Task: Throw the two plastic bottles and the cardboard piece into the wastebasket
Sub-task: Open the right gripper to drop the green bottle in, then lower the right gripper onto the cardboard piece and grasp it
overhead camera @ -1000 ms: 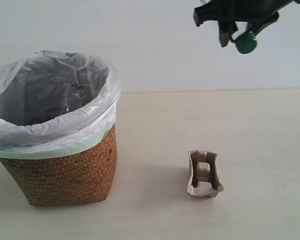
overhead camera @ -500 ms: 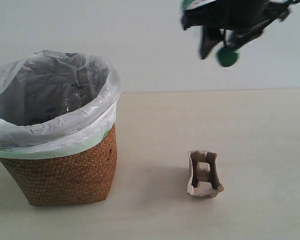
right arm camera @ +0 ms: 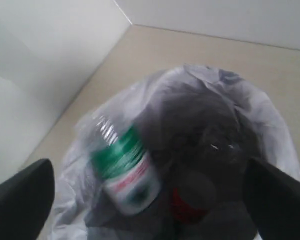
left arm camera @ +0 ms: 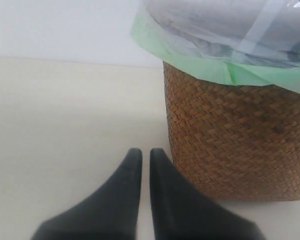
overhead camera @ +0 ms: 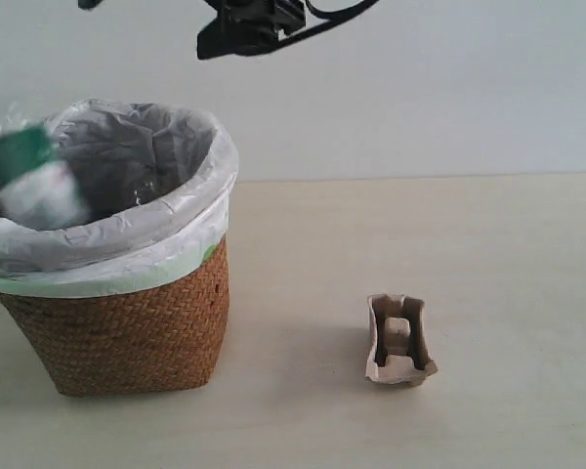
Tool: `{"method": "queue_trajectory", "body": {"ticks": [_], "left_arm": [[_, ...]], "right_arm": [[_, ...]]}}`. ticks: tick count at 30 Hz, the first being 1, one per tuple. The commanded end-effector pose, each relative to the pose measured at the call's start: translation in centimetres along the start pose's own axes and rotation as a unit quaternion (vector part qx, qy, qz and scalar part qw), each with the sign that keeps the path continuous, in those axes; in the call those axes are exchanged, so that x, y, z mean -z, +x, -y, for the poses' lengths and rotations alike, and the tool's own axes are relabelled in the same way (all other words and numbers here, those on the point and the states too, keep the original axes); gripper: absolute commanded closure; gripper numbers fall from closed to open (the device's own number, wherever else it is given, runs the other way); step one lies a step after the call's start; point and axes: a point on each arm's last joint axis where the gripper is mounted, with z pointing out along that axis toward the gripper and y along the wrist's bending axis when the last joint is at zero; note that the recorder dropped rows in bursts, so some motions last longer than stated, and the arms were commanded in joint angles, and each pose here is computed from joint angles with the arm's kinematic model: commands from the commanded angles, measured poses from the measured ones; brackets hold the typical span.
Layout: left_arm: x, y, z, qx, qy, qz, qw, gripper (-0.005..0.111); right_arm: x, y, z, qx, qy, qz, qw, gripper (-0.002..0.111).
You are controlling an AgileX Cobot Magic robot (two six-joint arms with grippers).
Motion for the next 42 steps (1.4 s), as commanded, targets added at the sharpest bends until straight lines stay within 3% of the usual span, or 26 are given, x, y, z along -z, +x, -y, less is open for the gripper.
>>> {"method": "queue_trajectory", "body": {"ticks": [1,3,7,14,18,38,42], "left_arm": [[0.0,0.1,0.0,0.004,-0.002,0.001,1.000,0.101],[0.0,0.1,0.0,0.004,-0.002,0.001,1.000,0.101],[0.0,0.1,0.0,0.004,-0.002,0.001,1.000,0.101],[0.0,0.1,0.0,0.004,-0.002,0.001,1.000,0.101],[0.0,0.1,0.0,0.004,-0.002,0.001,1.000,0.101],[0.0,0.1,0.0,0.004,-0.002,0.001,1.000,0.101],[0.0,0.1,0.0,0.004,-0.002,0.001,1.000,0.101]], "right_arm": [[0.4,0.8,0.4,0.026,0.037,-0.057,0.997,0.018],[0.8,1.4,1.0,0.044,0.069,-0.091,0.993,0.018],[2.4,2.2,3.6,0.032,0.228,-0.149,0.962,0.018],[3.3,2.4,4.0,0.008,0.270,-0.136,0.953,0.018],[2.3,4.5,6.8,-0.011,0.348,-0.163,0.923,0.018],[-0.8,16.1,13.1,-0.111,0.434,-0.336,0.828,0.018],[-1.8,17.1,14.0,-0.120,0.432,-0.328,0.831,0.018]]}}
